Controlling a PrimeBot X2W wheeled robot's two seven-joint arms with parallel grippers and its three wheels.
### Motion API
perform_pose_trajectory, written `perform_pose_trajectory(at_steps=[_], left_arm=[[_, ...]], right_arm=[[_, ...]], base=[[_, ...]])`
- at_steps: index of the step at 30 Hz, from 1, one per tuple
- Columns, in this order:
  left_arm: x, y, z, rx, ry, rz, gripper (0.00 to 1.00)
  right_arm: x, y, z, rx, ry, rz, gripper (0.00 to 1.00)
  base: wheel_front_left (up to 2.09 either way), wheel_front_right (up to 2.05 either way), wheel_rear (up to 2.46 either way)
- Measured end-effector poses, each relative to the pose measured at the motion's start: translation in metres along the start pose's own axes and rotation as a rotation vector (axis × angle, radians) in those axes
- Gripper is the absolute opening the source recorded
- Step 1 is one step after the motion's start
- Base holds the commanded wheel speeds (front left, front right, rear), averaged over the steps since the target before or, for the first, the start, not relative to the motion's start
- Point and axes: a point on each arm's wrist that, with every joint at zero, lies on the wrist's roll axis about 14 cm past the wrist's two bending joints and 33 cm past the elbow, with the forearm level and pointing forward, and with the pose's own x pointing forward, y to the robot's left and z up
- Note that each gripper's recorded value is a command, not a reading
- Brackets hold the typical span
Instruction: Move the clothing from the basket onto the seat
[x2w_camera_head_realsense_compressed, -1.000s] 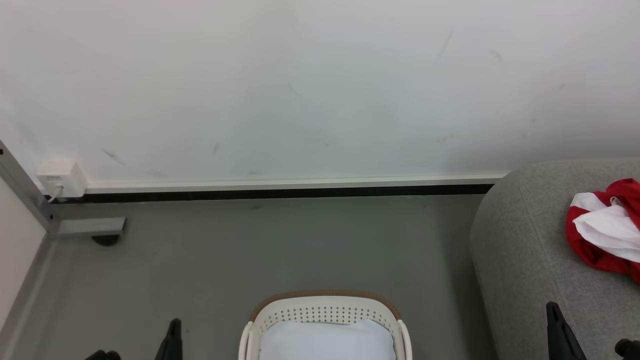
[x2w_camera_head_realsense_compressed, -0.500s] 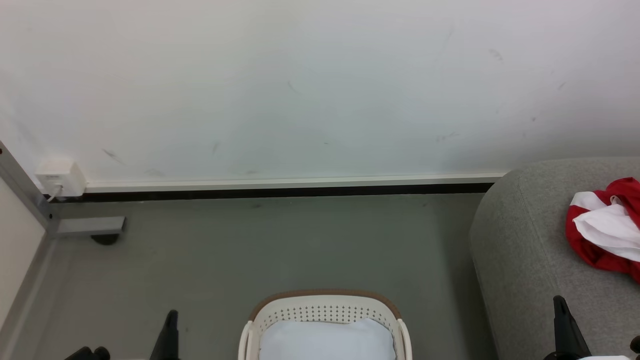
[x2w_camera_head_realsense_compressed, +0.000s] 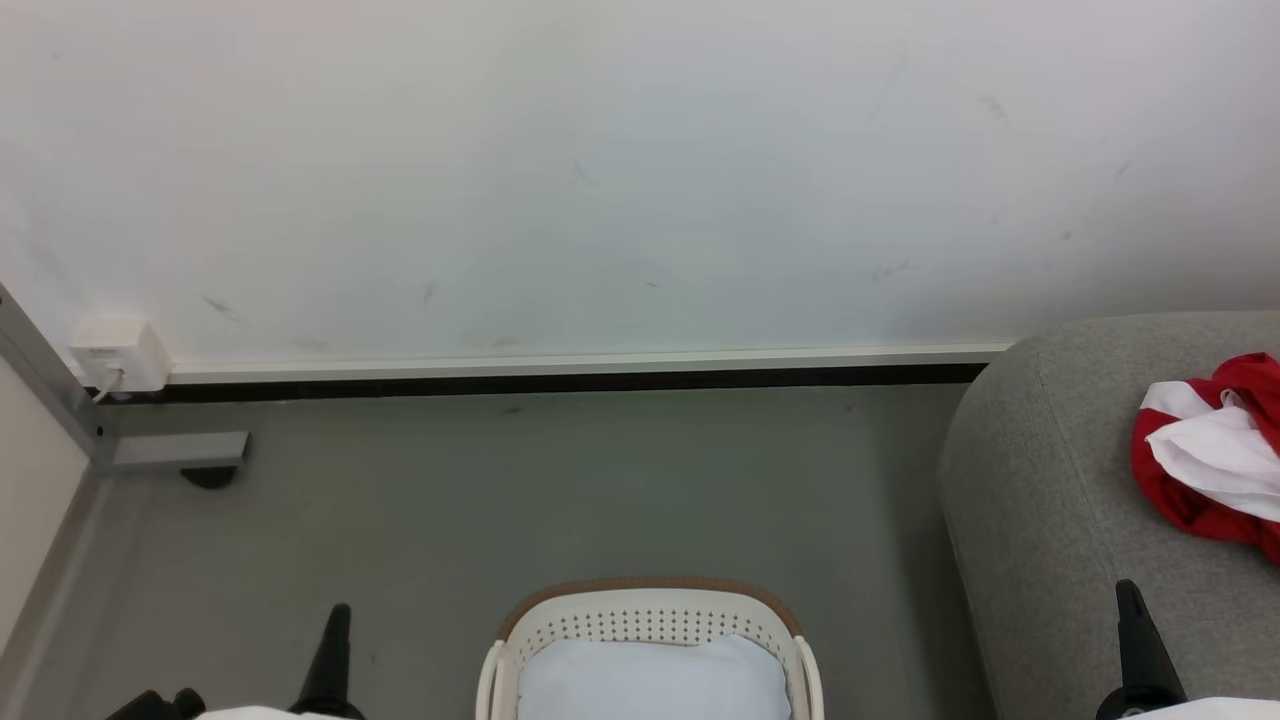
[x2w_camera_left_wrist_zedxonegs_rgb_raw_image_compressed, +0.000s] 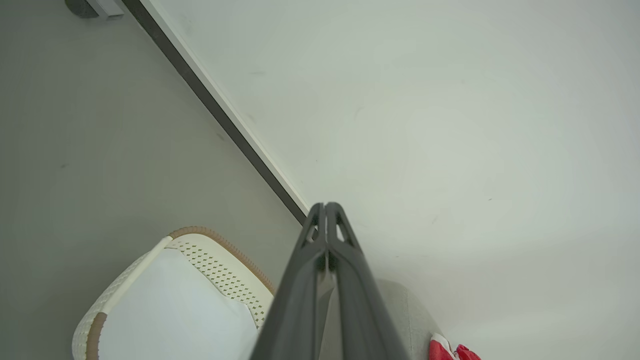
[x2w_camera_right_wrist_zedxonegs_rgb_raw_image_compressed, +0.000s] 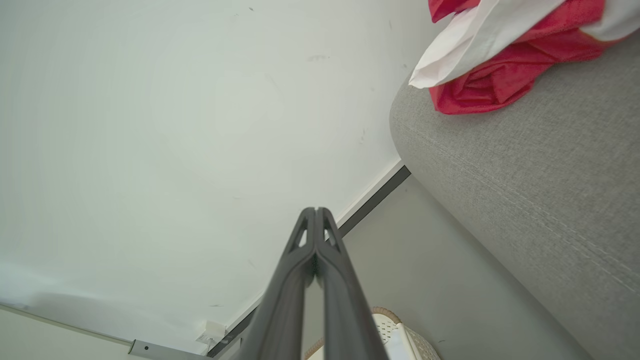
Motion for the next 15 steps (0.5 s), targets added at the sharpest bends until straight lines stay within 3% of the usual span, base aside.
perform_pose_trajectory(at_steps=[15], left_arm=[[0.0049, -0.0072, 0.0064, -0.152, -0.003, -0.027, 0.00]], right_arm=[[0.0049, 0.0053, 0.0057, 0.164, -0.004, 0.014, 0.00]], base=[[0.00, 0.00, 0.00]])
